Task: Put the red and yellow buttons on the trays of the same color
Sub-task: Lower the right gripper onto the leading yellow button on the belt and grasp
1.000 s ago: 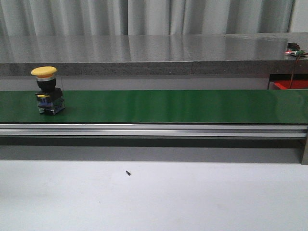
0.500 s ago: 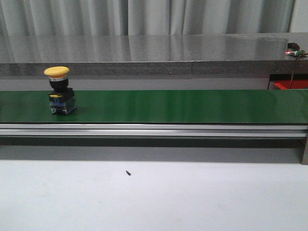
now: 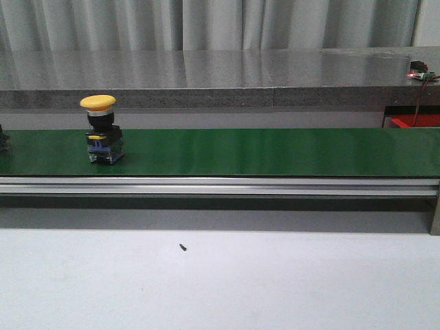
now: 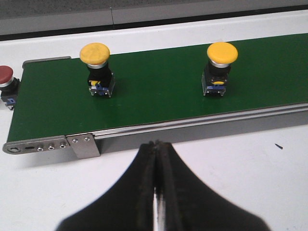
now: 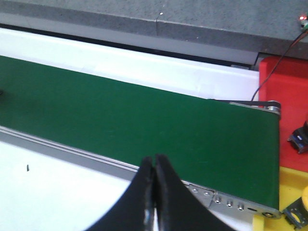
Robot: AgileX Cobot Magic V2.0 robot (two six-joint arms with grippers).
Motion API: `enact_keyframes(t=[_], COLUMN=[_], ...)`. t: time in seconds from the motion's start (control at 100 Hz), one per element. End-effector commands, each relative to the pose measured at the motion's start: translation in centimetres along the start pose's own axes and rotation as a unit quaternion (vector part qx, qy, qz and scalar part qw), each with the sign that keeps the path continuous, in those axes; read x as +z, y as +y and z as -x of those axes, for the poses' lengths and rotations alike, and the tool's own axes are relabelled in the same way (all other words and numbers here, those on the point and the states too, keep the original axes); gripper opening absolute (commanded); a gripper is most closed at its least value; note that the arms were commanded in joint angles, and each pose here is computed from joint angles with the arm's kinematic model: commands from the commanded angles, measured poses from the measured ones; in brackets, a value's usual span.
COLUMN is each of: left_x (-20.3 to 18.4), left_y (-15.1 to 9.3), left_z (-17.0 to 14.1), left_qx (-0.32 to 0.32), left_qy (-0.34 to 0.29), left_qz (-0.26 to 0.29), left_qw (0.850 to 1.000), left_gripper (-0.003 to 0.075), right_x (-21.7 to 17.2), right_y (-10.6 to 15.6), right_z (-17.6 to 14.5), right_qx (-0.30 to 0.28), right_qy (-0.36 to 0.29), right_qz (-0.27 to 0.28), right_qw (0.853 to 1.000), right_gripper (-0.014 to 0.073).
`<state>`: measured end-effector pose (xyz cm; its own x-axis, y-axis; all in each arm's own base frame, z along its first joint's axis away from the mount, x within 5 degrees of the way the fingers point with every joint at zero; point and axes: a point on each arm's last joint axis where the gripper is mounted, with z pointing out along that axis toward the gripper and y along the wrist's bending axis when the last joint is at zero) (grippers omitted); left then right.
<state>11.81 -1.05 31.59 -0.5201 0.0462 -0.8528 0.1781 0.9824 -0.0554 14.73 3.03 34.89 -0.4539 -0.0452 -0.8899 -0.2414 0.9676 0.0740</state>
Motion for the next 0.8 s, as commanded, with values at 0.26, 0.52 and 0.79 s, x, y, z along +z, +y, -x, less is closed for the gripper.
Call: enact_keyframes(t=[0.26, 0.52, 0.79], left_x=[-0.5, -0.5, -0.5], left_y=[0.0, 0.0, 0.0], left_z=[1.4, 1.4, 1.4], left_qx=[-0.007, -0.007, -0.007], left_qy=[-0.048, -0.048, -0.048], left_qz=[0.004, 0.004, 0.004], left_qw=[0.999, 0.999, 0.999], left_gripper=[-0.002, -0.002, -0.002], right_x=[3.8, 8.0, 12.1], right_y=[2.3, 5.6, 9.9], right_z=[6.5, 9.5, 11.2], right_qx=[-0.029, -0.062, -0.086], right_qy=[0.033, 0.094, 0.15], right_qz=[0.068, 0.129, 0.188], right_qw=[0.997, 0.985, 0.967], right_gripper=[-0.0123, -0.0092, 0.048])
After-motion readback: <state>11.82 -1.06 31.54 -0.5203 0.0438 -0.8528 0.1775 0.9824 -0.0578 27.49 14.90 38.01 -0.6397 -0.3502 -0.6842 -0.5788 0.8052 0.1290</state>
